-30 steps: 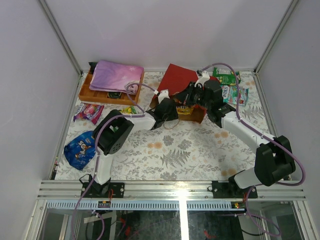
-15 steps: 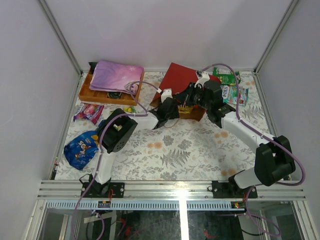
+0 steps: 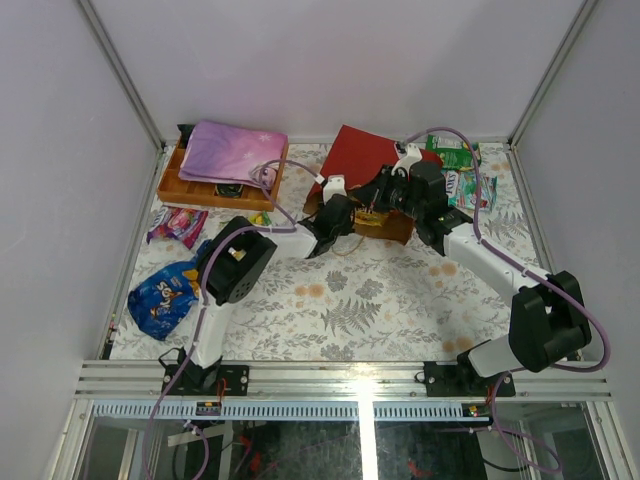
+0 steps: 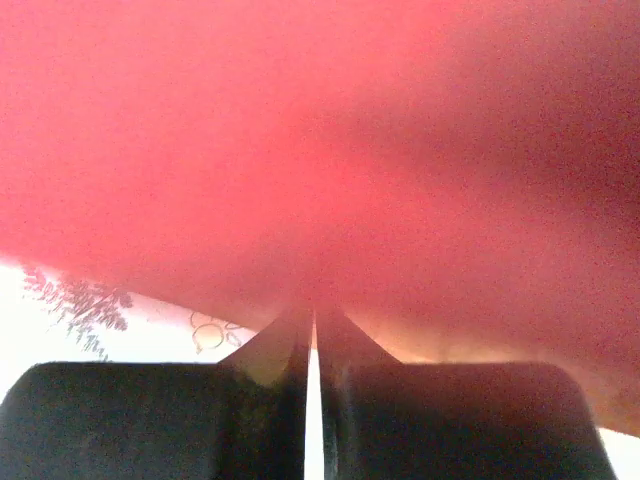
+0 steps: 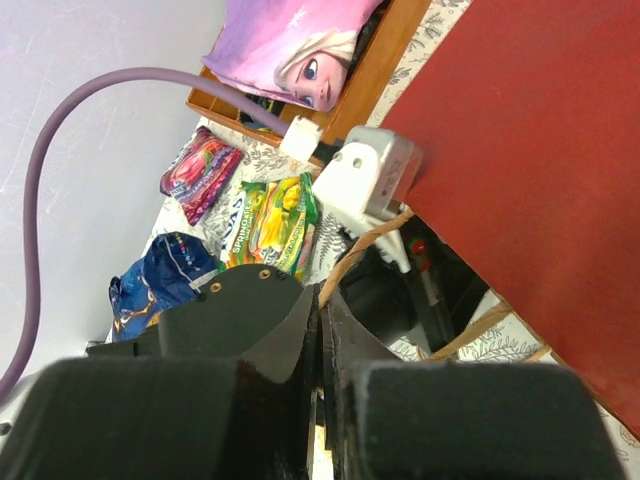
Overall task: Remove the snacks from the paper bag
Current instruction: Take out the snack from the paper bag, then place the snack at the center of the board.
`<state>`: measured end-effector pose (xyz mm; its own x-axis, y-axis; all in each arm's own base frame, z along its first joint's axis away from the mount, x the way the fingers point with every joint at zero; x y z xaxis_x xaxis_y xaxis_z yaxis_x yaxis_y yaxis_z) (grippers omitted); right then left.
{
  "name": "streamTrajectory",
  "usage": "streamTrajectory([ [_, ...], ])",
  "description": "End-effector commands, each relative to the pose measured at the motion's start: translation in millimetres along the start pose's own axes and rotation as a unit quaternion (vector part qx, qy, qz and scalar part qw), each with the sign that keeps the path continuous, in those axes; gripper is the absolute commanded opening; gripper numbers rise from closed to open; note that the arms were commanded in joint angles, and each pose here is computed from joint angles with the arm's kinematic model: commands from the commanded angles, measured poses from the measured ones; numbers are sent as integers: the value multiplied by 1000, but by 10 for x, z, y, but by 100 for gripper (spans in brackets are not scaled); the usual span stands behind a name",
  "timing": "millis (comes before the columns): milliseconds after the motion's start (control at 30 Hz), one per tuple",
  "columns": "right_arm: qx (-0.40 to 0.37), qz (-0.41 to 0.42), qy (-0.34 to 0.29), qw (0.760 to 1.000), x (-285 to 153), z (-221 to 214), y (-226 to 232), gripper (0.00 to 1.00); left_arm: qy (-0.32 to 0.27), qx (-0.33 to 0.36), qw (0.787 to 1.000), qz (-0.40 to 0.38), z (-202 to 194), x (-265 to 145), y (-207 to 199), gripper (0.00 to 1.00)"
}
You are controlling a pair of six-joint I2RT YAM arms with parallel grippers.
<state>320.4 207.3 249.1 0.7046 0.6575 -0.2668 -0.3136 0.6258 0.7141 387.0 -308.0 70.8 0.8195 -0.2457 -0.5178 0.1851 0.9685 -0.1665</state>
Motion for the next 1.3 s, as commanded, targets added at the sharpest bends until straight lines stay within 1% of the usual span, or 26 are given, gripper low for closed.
streamTrajectory([
  [0,-14,12,-24,1000,-37,99,29,0,-51,-4,999,2,118,-193,80,0],
  [333,2,21,-23,1000,33,85,2,0,-65,-42,997,-6,-36,-950,294,0],
  [533,2,18,-15,1000,123,90,-41,0,-62,-60,996,16,-201,-1369,537,0],
  [633,-10,20,7,1000,218,106,-82,0,-60,-70,995,36,-284,-1544,683,0],
  [767,-30,26,22,999,325,232,-138,0,-41,-87,993,66,-419,-1712,841,0],
  [833,-46,30,40,998,382,308,-140,0,-30,-100,992,71,-509,-1778,895,0],
  [967,-72,50,119,989,567,346,-122,0,-8,-131,989,74,-677,-1898,981,0],
  [1067,-81,84,146,982,630,388,-12,0,1,-144,985,90,-789,-1993,1080,0],
  [1100,-85,88,152,981,644,371,21,0,-1,-150,985,90,-793,-2025,1094,3],
  [1133,-92,90,157,979,660,341,46,0,-1,-154,984,89,-800,-2053,1107,11],
  [1167,-101,90,161,978,673,311,75,0,-3,-158,984,83,-791,-2085,1107,25],
  [1200,-110,91,168,976,685,269,111,0,-4,-160,984,76,-778,-2115,1101,48],
  [1233,-120,90,174,973,694,229,136,0,-6,-163,984,67,-745,-2146,1085,62],
  [1267,-129,89,179,971,698,193,166,0,-7,-164,985,57,-706,-2179,1064,74],
])
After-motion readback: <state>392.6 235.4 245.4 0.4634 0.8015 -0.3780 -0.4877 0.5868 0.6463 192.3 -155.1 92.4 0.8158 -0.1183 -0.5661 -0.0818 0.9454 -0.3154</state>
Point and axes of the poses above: each gripper's point midway between its finger pads, its own x axis out along the fingers, its own y axis along the line the jaws close on, z = x × y, the point moved 8 cm from there along -x, back along the fingers, and after that the axes turned 9 degrees about x, right-handed, at the moved point
